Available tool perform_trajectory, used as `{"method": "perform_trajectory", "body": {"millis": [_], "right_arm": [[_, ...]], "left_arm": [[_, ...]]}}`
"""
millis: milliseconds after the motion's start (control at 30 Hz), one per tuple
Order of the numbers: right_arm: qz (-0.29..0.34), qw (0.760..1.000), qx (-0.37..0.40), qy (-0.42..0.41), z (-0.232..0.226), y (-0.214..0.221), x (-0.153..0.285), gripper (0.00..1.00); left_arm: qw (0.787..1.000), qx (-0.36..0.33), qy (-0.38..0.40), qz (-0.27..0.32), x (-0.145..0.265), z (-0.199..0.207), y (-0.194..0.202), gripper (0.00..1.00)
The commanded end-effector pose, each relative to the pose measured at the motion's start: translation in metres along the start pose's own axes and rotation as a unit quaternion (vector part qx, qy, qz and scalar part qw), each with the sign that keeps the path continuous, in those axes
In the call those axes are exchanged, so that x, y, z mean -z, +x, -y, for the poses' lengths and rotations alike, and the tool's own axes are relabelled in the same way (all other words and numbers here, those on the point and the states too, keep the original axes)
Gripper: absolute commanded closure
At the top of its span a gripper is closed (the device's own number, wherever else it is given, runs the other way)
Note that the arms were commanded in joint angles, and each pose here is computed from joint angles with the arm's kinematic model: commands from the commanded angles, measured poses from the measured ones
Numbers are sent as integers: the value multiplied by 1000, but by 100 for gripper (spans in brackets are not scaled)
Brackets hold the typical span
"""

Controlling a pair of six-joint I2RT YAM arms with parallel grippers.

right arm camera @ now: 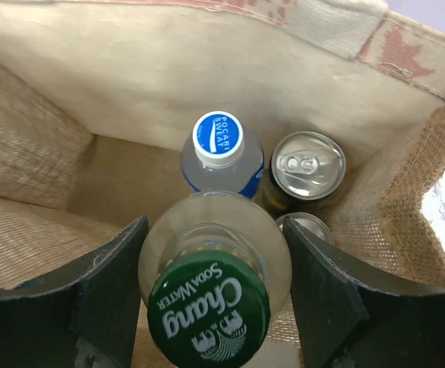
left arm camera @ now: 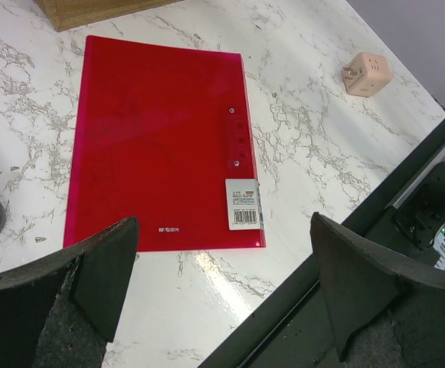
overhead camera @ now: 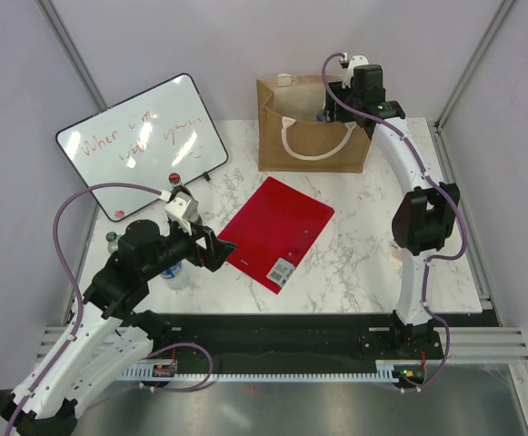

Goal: Place the beverage into the canvas bag

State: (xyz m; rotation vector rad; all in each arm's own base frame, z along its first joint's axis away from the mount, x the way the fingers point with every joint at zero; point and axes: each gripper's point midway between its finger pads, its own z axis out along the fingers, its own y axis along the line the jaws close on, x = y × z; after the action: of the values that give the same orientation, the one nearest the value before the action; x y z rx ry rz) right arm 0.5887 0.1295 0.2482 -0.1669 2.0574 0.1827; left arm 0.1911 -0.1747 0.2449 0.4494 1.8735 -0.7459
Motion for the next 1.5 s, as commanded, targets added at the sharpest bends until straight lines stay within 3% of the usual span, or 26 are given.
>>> {"method": "perform_trajectory", "body": {"millis": [0,1000,1233,1367,1467], "right_arm": [[148,988,9,-43,-26,-98,51,100],[2,999,19,-29,-37,9,-24,100],[-27,999,21,-24,-40,36,-36,95],[-41,999,18,2,-31,49,-42,80],[-51,998,15,12,-28,59,-45,75]], "left_arm": [[1000,-9,1,7,-2,1,-4,0],[1000,-9,-8,8,-2,-3,-4,0],[1000,-10,-7,3,-3,-3,-3,0],[1000,-10,-12,10,-1,-4,-5,0],[1000,-9,-8,4,-3,-3,-3,0]]}}
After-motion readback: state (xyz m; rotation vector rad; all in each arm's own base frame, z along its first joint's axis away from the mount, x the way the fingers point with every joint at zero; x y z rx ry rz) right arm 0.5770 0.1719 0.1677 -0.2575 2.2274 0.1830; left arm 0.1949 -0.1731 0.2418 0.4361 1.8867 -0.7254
